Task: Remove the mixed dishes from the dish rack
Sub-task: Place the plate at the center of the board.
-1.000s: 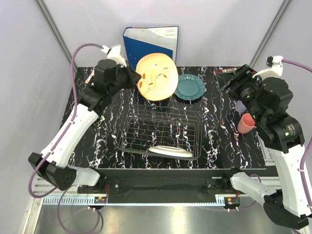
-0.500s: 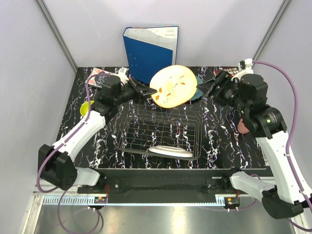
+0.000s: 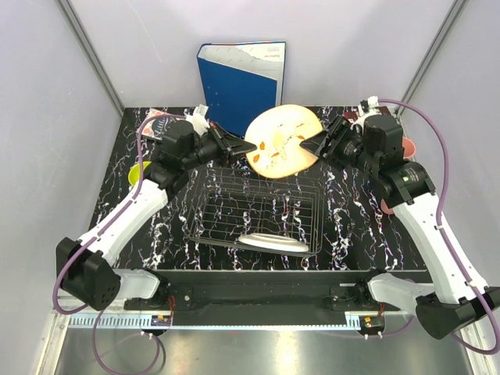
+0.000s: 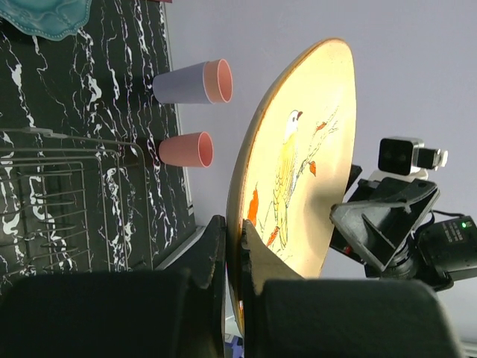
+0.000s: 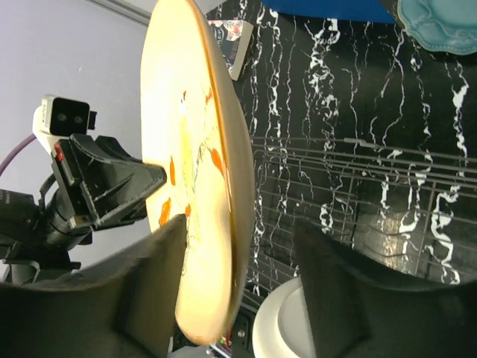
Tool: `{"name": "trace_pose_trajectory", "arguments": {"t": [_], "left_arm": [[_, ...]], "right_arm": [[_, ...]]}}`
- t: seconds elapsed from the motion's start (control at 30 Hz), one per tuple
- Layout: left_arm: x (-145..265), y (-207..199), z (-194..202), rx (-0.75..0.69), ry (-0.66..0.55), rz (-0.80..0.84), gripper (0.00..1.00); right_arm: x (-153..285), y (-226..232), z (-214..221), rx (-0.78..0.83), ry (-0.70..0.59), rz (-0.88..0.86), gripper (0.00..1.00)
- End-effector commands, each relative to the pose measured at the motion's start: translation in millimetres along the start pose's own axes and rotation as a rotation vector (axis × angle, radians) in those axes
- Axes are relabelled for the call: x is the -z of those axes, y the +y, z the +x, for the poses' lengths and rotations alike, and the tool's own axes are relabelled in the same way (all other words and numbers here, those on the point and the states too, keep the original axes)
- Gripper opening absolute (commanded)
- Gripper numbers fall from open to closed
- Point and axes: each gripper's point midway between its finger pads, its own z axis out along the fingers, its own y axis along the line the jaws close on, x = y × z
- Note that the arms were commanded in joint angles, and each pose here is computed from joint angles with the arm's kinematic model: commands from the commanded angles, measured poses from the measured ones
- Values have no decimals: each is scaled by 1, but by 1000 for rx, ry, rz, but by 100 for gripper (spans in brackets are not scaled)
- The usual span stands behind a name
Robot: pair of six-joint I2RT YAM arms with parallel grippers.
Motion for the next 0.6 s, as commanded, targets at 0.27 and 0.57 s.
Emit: {"name": "trace_pose_trajectory", "arguments": {"t": [0.27, 0.57], "left_arm": [[20, -78, 0, -178, -16, 221, 20], [46, -11, -36, -341, -202, -112, 99]], "right_arm": [[-9, -5, -17, 20, -105, 6, 0], [-11, -37, -95, 87, -319, 210, 0]]}}
